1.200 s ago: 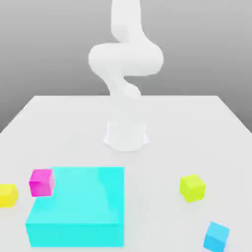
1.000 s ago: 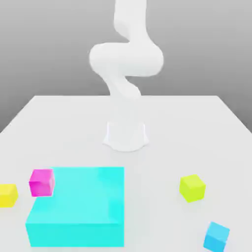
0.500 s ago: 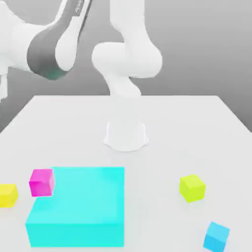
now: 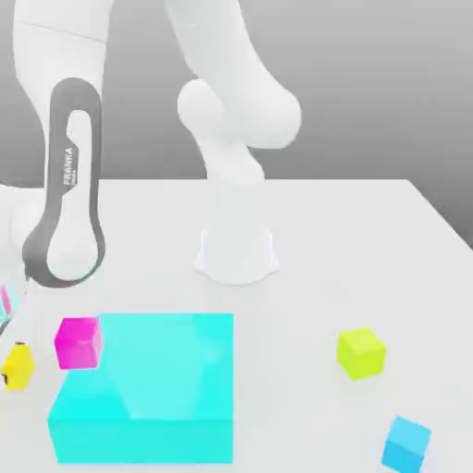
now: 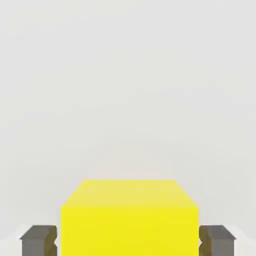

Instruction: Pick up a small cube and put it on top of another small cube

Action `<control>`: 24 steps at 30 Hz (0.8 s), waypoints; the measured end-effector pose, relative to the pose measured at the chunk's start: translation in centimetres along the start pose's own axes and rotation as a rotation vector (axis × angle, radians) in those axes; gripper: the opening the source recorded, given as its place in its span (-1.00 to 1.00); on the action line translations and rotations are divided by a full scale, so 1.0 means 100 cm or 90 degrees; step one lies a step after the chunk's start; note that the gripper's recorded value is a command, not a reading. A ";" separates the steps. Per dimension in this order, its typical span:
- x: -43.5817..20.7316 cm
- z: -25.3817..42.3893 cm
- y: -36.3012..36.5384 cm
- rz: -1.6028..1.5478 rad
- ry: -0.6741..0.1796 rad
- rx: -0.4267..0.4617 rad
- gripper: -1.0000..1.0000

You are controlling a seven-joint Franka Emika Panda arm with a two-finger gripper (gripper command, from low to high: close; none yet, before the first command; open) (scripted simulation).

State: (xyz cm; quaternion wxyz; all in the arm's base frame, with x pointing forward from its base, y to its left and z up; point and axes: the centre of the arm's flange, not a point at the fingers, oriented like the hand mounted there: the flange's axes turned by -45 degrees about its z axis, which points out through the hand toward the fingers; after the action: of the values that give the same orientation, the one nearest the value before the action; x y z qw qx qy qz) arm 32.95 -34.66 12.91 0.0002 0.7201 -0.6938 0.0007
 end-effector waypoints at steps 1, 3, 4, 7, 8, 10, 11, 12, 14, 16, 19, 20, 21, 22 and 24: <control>0.000 0.000 0.000 0.000 0.000 0.000 -1.00; 0.000 -0.001 0.000 0.001 0.000 0.000 -1.00; 0.001 -0.010 0.000 0.001 0.000 0.000 -1.00; 0.001 -0.044 0.000 0.001 0.000 0.000 -1.00; -0.001 -0.057 -0.001 0.001 0.000 0.000 -1.00; -0.014 -0.080 -0.010 0.011 0.001 -0.001 -1.00; -0.022 -0.092 -0.015 0.016 0.001 -0.001 -1.00; -0.031 -0.103 -0.020 0.023 0.001 -0.001 -1.00; -0.055 -0.125 -0.034 0.026 0.002 -0.002 -1.00; -0.076 -0.147 -0.041 0.037 0.002 -0.001 -1.00; -0.107 -0.177 -0.047 0.058 0.000 0.000 -1.00; -0.117 -0.187 -0.048 0.066 -0.001 0.001 -1.00; -0.123 -0.186 -0.048 0.071 -0.001 0.001 -1.00; -0.126 -0.178 -0.049 0.073 0.000 0.000 -1.00; -0.128 -0.155 -0.049 0.074 0.000 0.000 -1.00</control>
State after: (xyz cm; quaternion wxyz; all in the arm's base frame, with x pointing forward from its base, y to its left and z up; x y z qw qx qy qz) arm 37.40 -21.69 28.37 -0.0001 0.6784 -0.7347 0.0009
